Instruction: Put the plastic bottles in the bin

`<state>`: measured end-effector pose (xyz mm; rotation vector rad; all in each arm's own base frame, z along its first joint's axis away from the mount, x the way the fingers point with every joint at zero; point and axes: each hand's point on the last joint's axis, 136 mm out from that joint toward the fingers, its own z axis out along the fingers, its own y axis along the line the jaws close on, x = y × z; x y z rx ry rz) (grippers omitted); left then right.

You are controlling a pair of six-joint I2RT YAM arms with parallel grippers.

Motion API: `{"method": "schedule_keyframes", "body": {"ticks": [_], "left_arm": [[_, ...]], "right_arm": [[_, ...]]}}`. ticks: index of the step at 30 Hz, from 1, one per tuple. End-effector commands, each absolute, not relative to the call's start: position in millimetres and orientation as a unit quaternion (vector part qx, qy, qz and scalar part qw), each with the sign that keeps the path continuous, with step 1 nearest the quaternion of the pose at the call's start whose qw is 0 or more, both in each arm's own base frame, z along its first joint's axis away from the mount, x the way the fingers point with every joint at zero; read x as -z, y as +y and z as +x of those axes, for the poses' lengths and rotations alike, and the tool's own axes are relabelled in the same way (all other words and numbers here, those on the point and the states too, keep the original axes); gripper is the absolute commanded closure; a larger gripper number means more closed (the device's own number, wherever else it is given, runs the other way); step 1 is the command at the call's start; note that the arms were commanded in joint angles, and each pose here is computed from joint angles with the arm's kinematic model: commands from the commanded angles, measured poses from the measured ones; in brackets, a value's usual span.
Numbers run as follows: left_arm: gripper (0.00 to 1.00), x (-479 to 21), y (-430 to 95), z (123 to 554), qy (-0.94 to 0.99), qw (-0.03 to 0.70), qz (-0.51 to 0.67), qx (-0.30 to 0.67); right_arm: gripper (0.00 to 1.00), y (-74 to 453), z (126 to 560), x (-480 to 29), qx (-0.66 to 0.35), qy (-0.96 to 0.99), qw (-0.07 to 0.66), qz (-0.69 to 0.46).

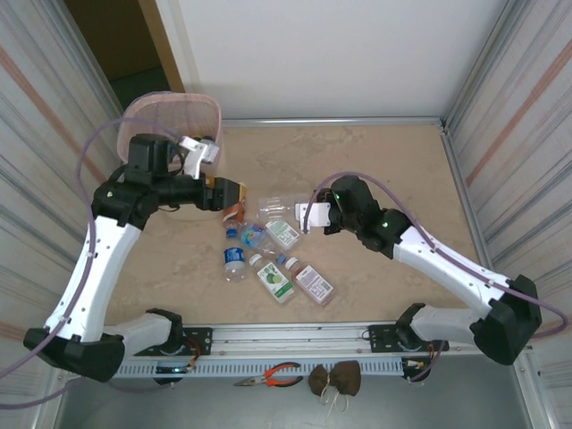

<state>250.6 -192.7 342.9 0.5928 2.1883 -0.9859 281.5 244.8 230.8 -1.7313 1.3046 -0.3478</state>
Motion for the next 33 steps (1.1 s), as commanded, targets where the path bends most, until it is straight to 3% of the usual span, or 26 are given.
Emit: {"method": "schedule_keyframes", "body": {"ticks": [1, 13, 18, 33], "left_arm": [[0.22, -345, -208, 241, 0.825, 0.314, 0.281, 0.375], [0.22, -329, -263, 194, 0.794, 0.189, 0.423, 0.394], [0.21, -314, -280, 175, 0.784, 0.145, 0.469, 0.379], [0.24, -320, -305, 139, 0.718, 0.097, 0.519, 0.454]], "right_arm": [[0.73, 240, 266, -245, 0.198, 0.462, 0.456, -0.734], [0.79, 236, 223, -301, 0.317, 0.294, 0.488, -0.758], [0.86, 232, 212, -321, 0.354, 0.235, 0.499, -0.755], [0.92, 226, 185, -368, 0.388, 0.144, 0.561, -0.717]]}}
